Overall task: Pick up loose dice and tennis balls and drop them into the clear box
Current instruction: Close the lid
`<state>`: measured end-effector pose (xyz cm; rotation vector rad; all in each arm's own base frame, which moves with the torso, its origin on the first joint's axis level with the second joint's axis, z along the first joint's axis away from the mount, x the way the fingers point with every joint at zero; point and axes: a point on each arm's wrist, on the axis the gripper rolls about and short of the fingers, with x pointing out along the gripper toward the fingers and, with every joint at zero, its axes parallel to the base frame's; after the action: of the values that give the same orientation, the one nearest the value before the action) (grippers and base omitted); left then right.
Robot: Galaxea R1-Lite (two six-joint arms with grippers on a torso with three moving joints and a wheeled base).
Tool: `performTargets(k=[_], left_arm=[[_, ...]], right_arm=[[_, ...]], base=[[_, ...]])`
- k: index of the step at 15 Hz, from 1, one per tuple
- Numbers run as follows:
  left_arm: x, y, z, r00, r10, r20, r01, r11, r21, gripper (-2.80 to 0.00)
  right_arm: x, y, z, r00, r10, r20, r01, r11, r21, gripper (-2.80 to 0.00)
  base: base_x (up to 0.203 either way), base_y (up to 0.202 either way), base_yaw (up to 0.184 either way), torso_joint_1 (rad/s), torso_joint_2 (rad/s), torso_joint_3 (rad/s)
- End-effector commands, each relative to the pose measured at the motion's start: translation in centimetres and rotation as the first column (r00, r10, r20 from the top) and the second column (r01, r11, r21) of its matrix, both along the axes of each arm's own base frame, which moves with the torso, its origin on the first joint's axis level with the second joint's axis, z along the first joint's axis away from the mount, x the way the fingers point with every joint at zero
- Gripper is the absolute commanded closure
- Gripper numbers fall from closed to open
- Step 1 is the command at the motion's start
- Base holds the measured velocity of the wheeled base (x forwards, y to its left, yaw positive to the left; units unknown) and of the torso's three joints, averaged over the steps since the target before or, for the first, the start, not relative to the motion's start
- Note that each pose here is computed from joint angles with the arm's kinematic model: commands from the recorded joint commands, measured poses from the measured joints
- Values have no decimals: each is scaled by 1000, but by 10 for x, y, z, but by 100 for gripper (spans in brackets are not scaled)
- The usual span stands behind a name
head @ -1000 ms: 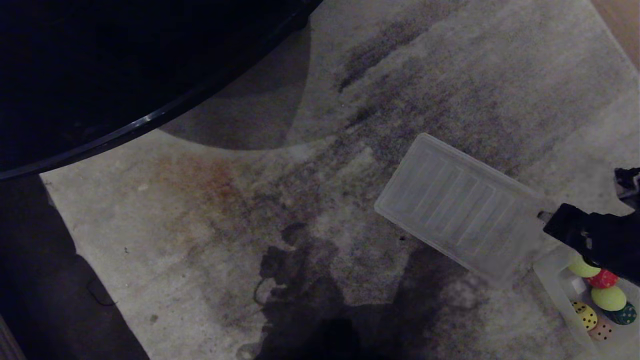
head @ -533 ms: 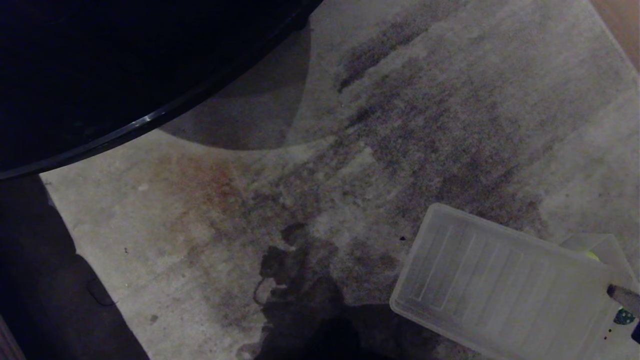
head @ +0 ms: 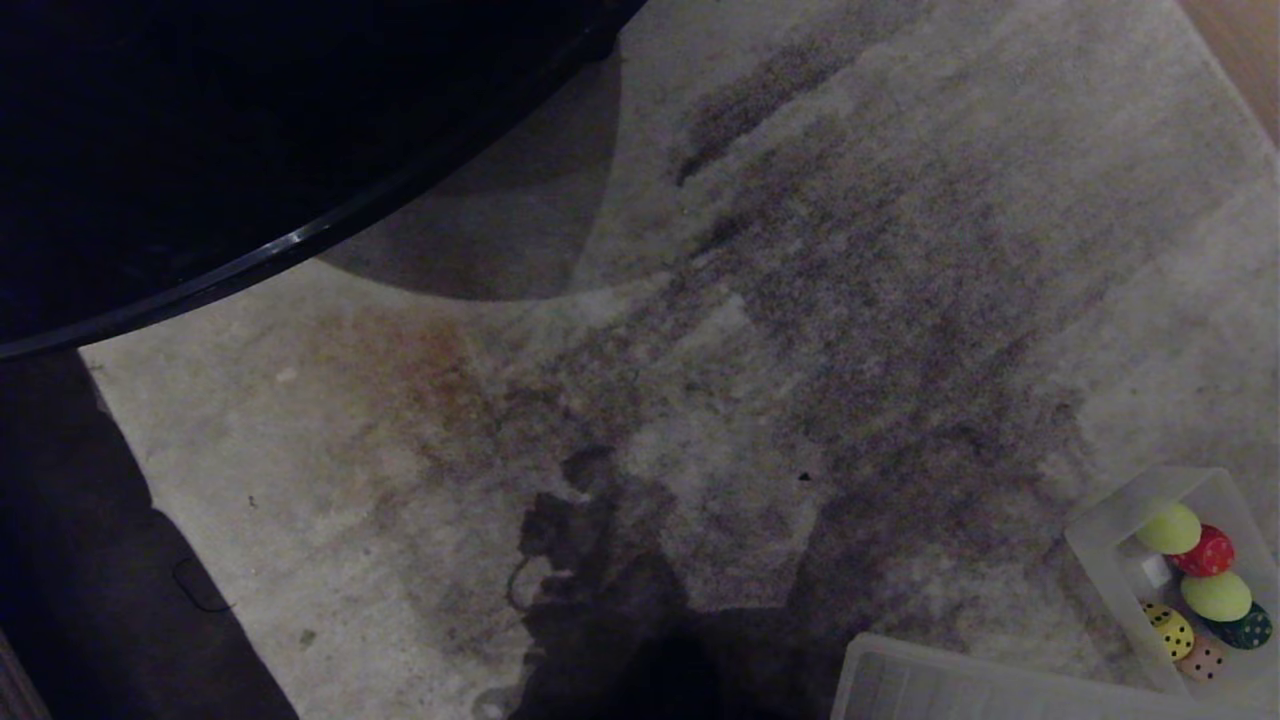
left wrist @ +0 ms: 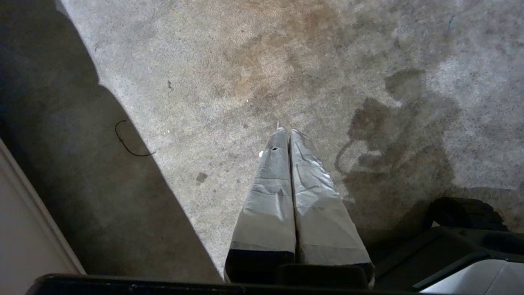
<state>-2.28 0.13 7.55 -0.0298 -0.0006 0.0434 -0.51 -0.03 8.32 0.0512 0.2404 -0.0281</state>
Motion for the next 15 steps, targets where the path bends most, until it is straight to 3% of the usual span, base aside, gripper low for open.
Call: performTargets(k=[1,4,15], left_arm=[[0,0,0,1000,1,-3,-1,1000,-1,0],[0,0,0,1000,1,-3,-1,1000,-1,0],[0,0,0,1000,1,-3,-1,1000,-2,0]], right_arm=[[-13,0,-6,990,31,135,-28,999,-22,0],[-19,0,-8,977,40,210,-35,999,-27,0],[-19,0,-8,976,36,214,-32,999,-26,0]], base=[[0,0,0,0,0,0],[0,0,0,0,0,0],[0,0,0,0,0,0]])
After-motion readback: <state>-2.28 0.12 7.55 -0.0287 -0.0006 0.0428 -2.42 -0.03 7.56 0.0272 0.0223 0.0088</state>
